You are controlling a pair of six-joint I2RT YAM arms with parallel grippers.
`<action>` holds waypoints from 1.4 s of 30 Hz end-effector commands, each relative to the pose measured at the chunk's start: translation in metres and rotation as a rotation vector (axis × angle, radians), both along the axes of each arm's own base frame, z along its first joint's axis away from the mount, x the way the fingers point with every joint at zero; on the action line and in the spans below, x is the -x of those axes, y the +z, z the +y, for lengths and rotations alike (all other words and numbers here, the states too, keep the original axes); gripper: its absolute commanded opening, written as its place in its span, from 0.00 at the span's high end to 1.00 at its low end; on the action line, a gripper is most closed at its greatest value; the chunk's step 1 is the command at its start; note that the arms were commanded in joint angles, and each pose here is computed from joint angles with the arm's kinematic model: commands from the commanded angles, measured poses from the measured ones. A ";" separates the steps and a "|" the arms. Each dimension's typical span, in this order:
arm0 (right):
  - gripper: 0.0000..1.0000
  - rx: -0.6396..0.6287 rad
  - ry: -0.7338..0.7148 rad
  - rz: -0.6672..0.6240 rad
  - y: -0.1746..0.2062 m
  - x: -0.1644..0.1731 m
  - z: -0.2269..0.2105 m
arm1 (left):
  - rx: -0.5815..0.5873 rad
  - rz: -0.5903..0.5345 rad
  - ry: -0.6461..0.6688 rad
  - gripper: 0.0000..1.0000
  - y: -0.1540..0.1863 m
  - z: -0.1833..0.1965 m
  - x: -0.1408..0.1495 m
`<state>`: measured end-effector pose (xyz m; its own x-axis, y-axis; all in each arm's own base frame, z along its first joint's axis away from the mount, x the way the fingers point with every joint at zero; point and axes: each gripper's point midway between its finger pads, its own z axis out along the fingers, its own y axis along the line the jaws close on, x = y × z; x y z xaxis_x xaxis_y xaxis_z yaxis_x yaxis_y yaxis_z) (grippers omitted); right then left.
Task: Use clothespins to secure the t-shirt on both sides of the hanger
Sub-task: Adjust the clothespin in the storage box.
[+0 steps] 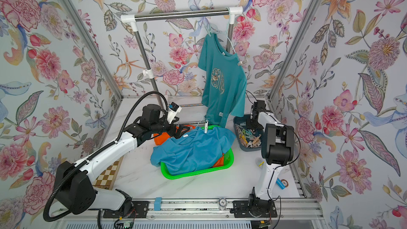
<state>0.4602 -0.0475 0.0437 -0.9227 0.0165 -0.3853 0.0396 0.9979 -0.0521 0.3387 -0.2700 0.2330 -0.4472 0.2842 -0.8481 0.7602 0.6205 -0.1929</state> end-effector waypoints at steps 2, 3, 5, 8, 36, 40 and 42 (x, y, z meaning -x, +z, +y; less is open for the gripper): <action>0.51 0.011 0.054 0.025 -0.002 -0.001 0.009 | 0.012 0.019 -0.024 0.00 -0.006 -0.005 0.003; 0.51 0.015 0.057 0.026 -0.003 -0.001 0.009 | 0.013 0.021 -0.025 0.00 -0.007 -0.006 0.003; 0.52 0.023 0.061 0.032 -0.006 -0.003 0.008 | 0.014 0.023 -0.026 0.00 -0.007 -0.006 0.003; 0.50 0.028 0.074 0.047 -0.011 -0.002 0.009 | 0.016 0.026 -0.027 0.00 -0.007 -0.006 0.004; 0.78 -0.106 0.034 0.004 -0.006 -0.002 0.019 | 0.026 0.039 -0.032 0.00 -0.010 -0.007 0.005; 0.81 -0.159 0.013 -0.020 0.003 0.002 0.019 | 0.037 0.040 -0.038 0.00 -0.008 -0.009 0.006; 0.85 -0.184 0.002 -0.033 0.007 0.004 0.019 | 0.040 0.041 -0.040 0.00 -0.008 -0.009 0.007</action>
<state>0.4612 -0.0336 0.0335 -0.9228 0.0481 -0.3822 0.0232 0.9973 0.0694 0.3356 -0.2731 0.2266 -0.4680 0.2797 -0.8383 0.7632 0.6061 -0.2239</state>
